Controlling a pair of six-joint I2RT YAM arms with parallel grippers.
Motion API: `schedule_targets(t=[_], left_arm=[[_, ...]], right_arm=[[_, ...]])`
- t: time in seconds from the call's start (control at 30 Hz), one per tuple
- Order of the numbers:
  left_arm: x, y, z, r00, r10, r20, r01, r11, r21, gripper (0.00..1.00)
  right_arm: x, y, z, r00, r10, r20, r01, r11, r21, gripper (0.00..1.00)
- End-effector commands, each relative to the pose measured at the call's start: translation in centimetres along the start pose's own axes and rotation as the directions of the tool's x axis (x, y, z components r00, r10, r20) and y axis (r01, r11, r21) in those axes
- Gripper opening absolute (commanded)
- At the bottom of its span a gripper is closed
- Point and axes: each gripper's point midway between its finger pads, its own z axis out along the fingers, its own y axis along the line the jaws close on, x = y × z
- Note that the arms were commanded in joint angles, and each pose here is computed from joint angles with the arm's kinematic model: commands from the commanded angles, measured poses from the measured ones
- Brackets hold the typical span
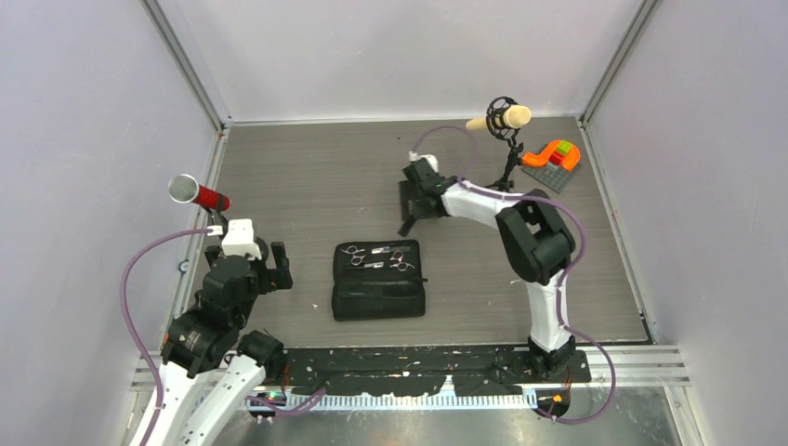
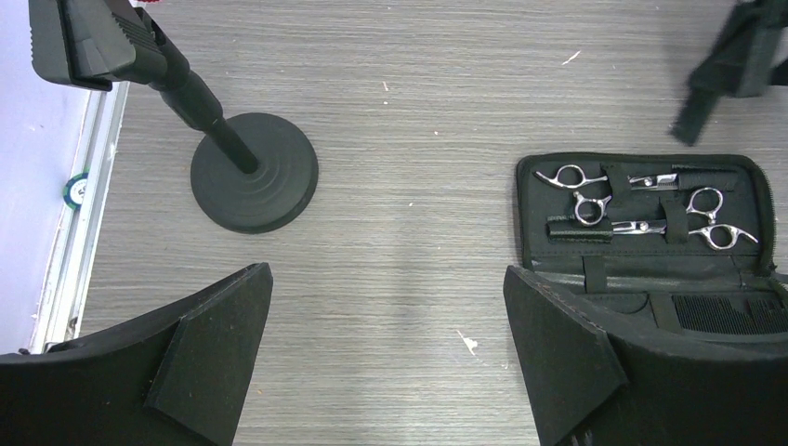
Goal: Sort the hair-cutting tools
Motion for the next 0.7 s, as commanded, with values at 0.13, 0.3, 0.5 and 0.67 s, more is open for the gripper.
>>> schedule_targets(t=[0.13, 0.3, 0.5, 0.67], left_arm=[[-1.2, 0.0, 0.2, 0.999, -0.009, 0.053, 0.009, 1.0, 0.001, 1.0], [-1.2, 0.0, 0.1, 0.998, -0.012, 0.059, 0.011, 1.0, 0.004, 1.0], [-1.3, 0.0, 0.0, 0.998, -0.013, 0.067, 0.012, 1.0, 0.007, 1.0], [-1.3, -0.1, 0.0, 0.998, -0.009, 0.065, 0.008, 1.0, 0.013, 1.0]], right_arm=[[9.2, -11.4, -1.9, 0.962, 0.165, -0.218, -0.117, 0.969, 0.217, 0.76], [11.1, -12.0, -3.3, 0.949, 0.195, -0.249, -0.147, 0.969, 0.198, 0.7], [13.7, -11.5, -5.2, 0.931, 0.202, -0.303, -0.165, 0.976, 0.144, 0.56], [14.7, -11.3, -5.7, 0.925, 0.181, -0.335, -0.147, 0.981, 0.124, 0.45]])
